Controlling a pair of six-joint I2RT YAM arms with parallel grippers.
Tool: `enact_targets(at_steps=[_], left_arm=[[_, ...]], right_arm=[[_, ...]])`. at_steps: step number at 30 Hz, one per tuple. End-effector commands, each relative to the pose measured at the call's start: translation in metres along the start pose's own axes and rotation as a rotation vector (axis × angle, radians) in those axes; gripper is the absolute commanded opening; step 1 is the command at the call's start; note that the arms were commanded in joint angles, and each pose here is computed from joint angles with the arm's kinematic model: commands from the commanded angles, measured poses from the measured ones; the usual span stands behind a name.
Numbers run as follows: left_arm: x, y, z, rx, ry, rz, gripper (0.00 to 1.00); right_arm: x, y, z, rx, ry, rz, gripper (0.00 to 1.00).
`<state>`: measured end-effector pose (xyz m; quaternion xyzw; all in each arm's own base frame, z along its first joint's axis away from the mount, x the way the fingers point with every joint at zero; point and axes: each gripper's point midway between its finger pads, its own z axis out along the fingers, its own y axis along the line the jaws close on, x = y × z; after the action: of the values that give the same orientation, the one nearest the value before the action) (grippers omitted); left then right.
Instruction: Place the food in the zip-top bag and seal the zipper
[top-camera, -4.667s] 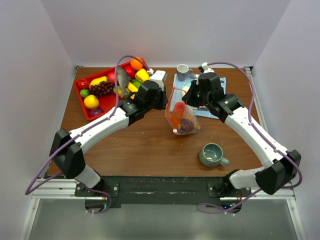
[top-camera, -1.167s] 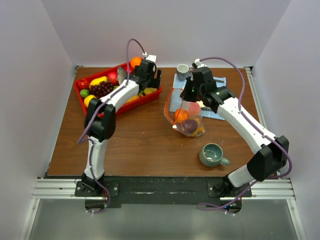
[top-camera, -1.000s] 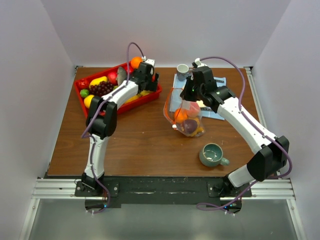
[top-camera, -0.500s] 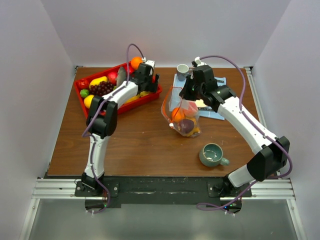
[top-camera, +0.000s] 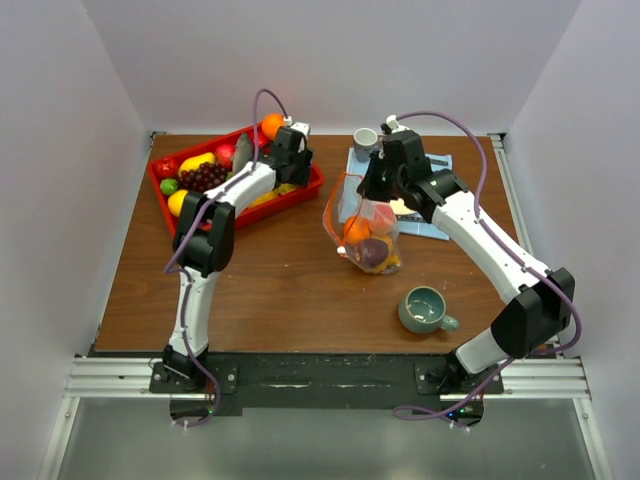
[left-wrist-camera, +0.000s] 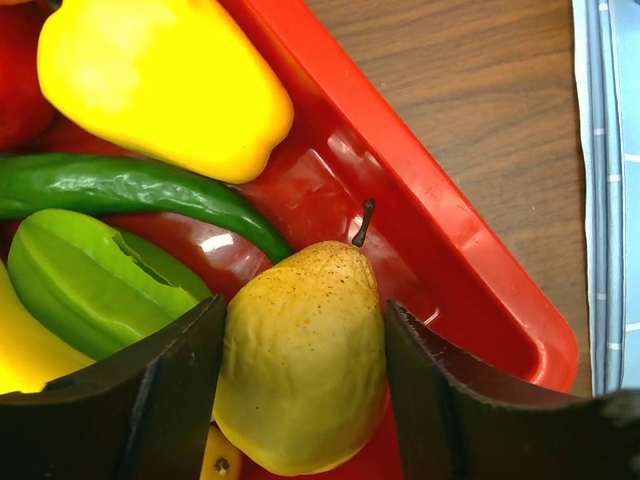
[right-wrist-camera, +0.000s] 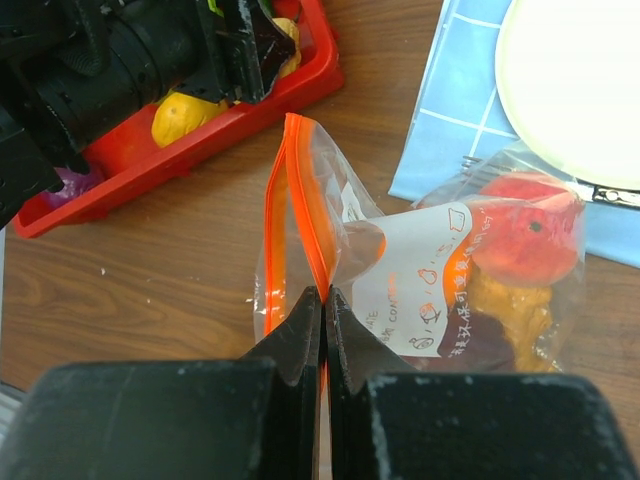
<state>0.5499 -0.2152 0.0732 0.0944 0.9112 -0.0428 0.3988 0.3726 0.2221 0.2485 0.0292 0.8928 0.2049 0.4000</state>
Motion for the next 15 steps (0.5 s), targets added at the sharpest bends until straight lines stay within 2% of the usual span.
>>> enact_targets(at_steps=[1, 3, 5, 10, 15], left_arm=[[0.019, 0.0, 0.001, 0.005, 0.051, -0.006, 0.51], [0.005, 0.002, -0.01, 0.002, 0.006, -0.015, 0.42], [-0.017, 0.004, -0.028, -0.004, -0.053, -0.031, 0.38], [-0.063, 0.012, -0.068, -0.013, -0.179, -0.072, 0.32], [-0.083, 0.013, -0.094, 0.01, -0.243, -0.106, 0.28]], right_arm=[[-0.017, 0.014, -0.007, -0.048, -0.041, -0.005, 0.0], [-0.018, 0.014, -0.007, -0.046, -0.044, -0.007, 0.0], [-0.018, 0.013, -0.007, -0.045, -0.045, -0.005, 0.0], [-0.016, 0.013, -0.003, -0.044, -0.038, -0.004, 0.0], [-0.016, 0.012, 0.001, -0.038, -0.04, -0.001, 0.0]])
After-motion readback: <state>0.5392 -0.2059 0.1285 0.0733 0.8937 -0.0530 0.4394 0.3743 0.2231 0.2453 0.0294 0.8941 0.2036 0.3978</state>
